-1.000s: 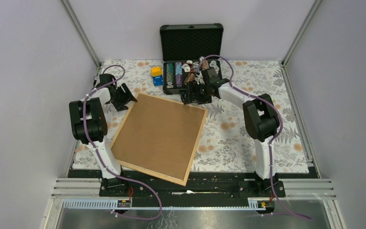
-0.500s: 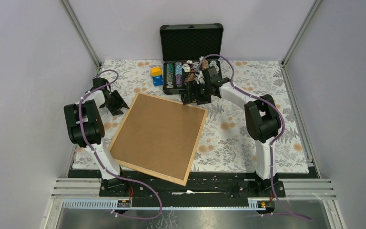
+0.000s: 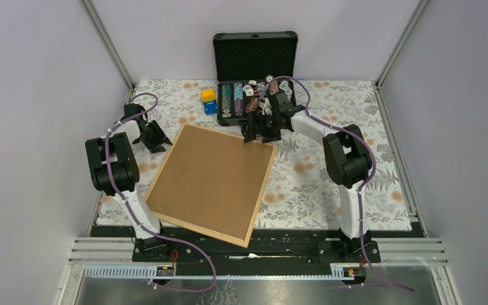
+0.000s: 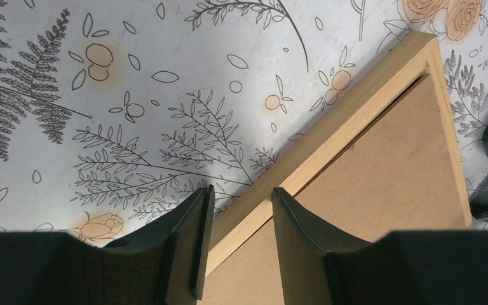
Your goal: Put the photo into the frame
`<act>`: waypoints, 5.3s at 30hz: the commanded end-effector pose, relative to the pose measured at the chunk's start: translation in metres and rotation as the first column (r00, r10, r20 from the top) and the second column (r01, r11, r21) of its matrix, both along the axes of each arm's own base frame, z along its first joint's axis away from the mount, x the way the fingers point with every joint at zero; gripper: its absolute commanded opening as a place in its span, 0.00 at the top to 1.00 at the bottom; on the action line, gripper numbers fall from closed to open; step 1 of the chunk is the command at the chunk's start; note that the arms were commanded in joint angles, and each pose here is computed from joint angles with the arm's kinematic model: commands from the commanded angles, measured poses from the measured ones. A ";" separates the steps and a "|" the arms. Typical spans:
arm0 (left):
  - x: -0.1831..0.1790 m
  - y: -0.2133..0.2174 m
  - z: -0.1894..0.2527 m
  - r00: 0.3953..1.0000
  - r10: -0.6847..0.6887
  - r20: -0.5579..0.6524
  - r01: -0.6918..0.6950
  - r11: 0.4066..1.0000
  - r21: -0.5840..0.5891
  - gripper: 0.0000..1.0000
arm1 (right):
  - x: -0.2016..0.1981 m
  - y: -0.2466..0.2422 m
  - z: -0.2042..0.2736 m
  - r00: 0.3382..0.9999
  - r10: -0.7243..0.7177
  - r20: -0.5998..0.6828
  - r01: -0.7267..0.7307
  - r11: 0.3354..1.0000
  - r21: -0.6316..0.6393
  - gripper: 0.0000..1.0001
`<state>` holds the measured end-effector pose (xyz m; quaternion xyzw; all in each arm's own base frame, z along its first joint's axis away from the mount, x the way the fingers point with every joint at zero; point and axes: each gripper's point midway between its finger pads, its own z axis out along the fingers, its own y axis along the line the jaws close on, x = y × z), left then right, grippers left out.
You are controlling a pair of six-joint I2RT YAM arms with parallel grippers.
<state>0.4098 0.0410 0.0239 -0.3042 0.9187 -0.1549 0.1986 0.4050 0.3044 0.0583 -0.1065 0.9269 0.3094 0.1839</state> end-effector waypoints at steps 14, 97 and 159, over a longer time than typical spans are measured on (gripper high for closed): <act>-0.015 -0.002 -0.036 0.995 0.021 -0.101 -0.021 1.000 0.002 0.54 | 0.017 -0.008 0.004 0.999 -0.039 0.012 0.039 0.999 -0.003 0.03; -0.001 -0.031 -0.017 0.998 -0.054 -0.015 0.053 0.995 -0.089 0.30 | -0.097 -0.020 -0.081 0.972 -0.070 -0.226 0.011 0.967 -0.253 0.09; 0.034 -0.136 -0.035 0.921 -0.388 -0.031 0.348 0.856 -0.383 0.19 | -0.222 0.183 0.038 0.916 0.392 -0.089 -0.356 0.894 0.272 0.00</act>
